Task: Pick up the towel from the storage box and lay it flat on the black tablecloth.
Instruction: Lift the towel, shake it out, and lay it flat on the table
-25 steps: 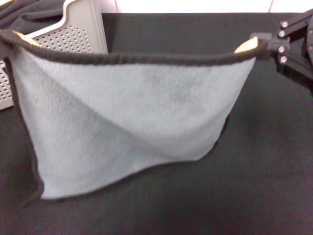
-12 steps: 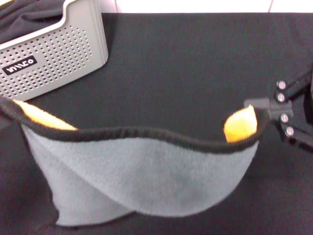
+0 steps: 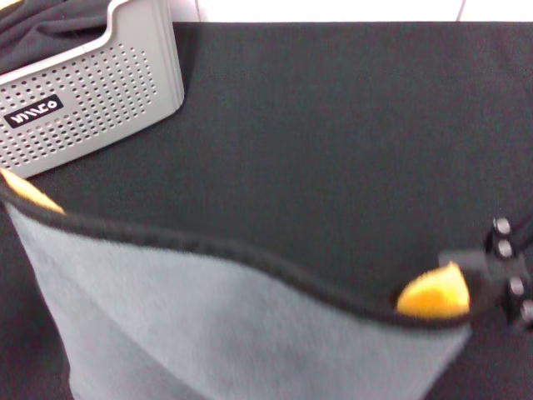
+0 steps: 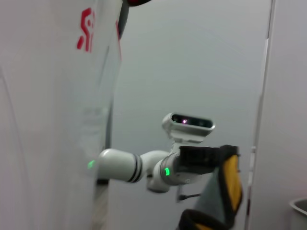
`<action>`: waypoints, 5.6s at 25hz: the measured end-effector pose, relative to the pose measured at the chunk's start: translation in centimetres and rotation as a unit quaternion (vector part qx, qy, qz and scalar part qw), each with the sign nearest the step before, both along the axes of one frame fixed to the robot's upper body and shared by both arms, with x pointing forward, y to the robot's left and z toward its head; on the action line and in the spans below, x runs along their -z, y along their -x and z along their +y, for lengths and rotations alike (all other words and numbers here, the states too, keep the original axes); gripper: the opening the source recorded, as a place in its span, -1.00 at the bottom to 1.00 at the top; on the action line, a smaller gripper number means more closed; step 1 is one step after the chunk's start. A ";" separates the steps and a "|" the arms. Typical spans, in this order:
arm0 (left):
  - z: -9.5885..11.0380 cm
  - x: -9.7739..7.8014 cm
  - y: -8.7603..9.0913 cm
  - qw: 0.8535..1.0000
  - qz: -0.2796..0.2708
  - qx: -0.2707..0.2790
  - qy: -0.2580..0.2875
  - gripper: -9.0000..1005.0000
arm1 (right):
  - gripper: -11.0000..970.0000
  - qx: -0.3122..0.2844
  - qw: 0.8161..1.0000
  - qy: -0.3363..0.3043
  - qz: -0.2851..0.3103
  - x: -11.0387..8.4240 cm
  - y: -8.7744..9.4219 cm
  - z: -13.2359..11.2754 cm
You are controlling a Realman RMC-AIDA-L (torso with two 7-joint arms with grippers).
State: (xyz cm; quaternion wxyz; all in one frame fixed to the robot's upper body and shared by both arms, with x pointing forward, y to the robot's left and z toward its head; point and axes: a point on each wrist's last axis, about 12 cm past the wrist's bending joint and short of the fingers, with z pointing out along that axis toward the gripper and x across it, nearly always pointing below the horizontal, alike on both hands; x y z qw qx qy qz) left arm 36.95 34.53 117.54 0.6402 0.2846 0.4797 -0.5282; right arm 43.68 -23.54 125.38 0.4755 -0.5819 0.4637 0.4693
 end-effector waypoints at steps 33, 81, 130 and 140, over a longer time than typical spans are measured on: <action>-3.9 9.1 -10.0 0.976 -0.042 -0.214 -0.017 -0.96 | -0.98 0.224 0.967 0.025 0.122 12.1 -14.2 2.2; -3.8 7.8 -6.5 0.995 -0.061 -0.078 -0.029 -0.96 | -0.98 0.153 0.982 0.102 -0.035 7.0 -7.1 2.7; -7.0 6.2 -6.5 0.988 0.027 0.150 0.000 -0.94 | -0.98 0.089 0.985 0.117 0.091 5.2 -0.8 -5.2; -7.9 8.4 -10.0 0.998 0.016 0.053 -0.016 -0.94 | -0.98 0.154 0.974 0.118 0.116 8.9 -6.8 -3.7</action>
